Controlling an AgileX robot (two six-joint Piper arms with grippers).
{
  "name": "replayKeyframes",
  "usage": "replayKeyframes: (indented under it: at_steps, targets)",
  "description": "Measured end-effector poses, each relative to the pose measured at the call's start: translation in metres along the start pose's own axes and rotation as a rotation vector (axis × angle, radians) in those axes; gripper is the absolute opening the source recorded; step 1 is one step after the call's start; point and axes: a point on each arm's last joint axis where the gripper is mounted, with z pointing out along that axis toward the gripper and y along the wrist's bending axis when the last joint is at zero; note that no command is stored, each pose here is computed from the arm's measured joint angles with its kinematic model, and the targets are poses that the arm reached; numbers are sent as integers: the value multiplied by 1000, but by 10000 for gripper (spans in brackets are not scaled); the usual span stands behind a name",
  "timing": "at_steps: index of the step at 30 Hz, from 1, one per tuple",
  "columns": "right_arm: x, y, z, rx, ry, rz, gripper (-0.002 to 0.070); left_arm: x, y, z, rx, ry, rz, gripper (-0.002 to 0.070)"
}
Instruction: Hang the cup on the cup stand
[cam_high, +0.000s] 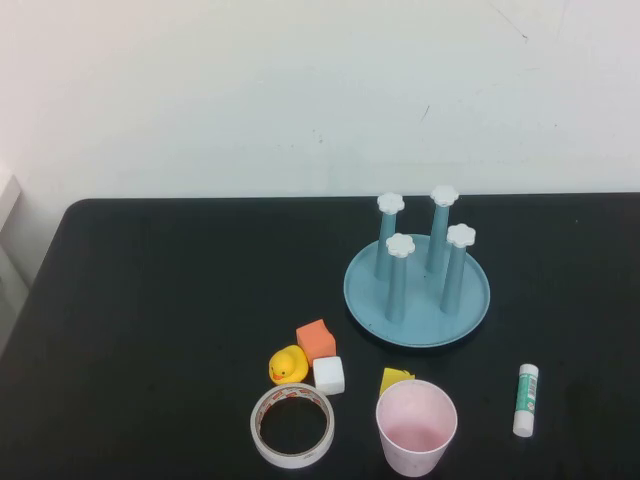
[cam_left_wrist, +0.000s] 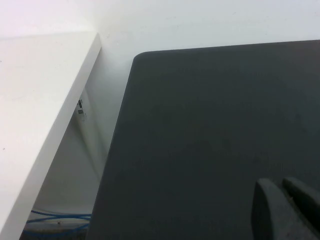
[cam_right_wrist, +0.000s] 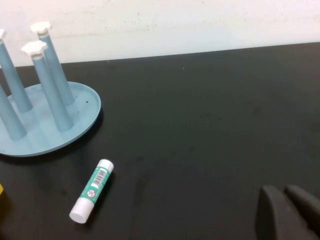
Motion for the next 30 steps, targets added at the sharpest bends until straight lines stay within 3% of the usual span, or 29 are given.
replayKeyframes:
  at_steps: [25, 27, 30]
  targets:
    - [0, 1, 0, -8, 2, 36, 10, 0, 0, 0, 2, 0, -6, -1]
    - [0, 1, 0, -8, 2, 43, 10, 0, -1, 0, 14, -1, -52, -1]
    - [0, 1, 0, -11, 3, 68, 10, -2, -5, 0, 60, -10, -257, -1]
